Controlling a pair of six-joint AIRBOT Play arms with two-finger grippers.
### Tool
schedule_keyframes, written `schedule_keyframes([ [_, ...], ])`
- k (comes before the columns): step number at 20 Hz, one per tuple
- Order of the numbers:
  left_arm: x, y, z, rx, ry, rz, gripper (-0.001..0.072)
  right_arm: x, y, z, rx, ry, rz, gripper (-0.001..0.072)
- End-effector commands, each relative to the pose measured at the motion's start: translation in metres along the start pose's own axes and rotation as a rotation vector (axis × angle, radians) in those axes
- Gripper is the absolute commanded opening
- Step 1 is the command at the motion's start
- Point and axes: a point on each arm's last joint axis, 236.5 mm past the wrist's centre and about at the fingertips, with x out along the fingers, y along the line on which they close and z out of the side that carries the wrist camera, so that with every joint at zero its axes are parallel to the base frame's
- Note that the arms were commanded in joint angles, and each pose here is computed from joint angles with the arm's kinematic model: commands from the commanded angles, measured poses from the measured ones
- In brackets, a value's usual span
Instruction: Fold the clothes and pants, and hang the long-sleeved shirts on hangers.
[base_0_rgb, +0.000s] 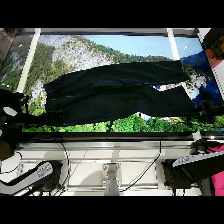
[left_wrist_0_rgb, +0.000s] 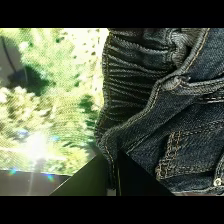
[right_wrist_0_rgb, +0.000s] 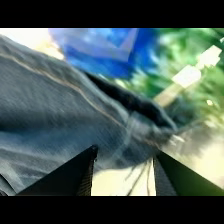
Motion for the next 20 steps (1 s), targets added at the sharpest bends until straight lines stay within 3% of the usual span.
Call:
schedule_keyframes([
  [1, 0.000, -0.007, 0.001, -0.020, -0.005, -0.030, 0.0021, 0.001, 0.009, 0.011, 0.004, -0.048, 0.028, 0.0393],
  [4, 0.001, -0.008, 0.002, -0.024, -0.006, -0.035, 0.0021, 0.001, 0.012, 0.016, 0.001, -0.069, 0.037, 0.0386],
  [5, 0.000, -0.010, 0.002, -0.030, -0.010, -0.043, 0.0021, 0.002, 0.013, 0.016, -0.010, -0.067, 0.035, 0.0338],
  [6, 0.000, -0.013, 0.004, -0.039, -0.015, -0.055, 0.0021, 0.003, 0.016, 0.015, -0.039, -0.064, 0.034, 0.0149],
  [7, 0.000, -0.017, 0.005, -0.051, -0.021, -0.070, 0.0021, 0.005, 0.019, 0.014, -0.054, -0.061, 0.032, 0.0026],
  [10, -0.001, -0.026, 0.009, -0.071, -0.033, -0.111, 0.0020, 0.006, 0.046, 0.002, -0.187, -0.031, 0.117, 0.0021],
  [13, -0.011, -0.035, -0.009, 0.131, 0.029, -0.119, 0.0018, -0.021, 0.056, -0.001, -0.255, -0.101, 0.123, 0.0021],
  [20, -0.095, 0.016, -0.023, 0.457, -0.052, 0.255, 0.0018, -0.108, 0.014, -0.020, -0.230, -0.257, 0.040, 0.0020],
])
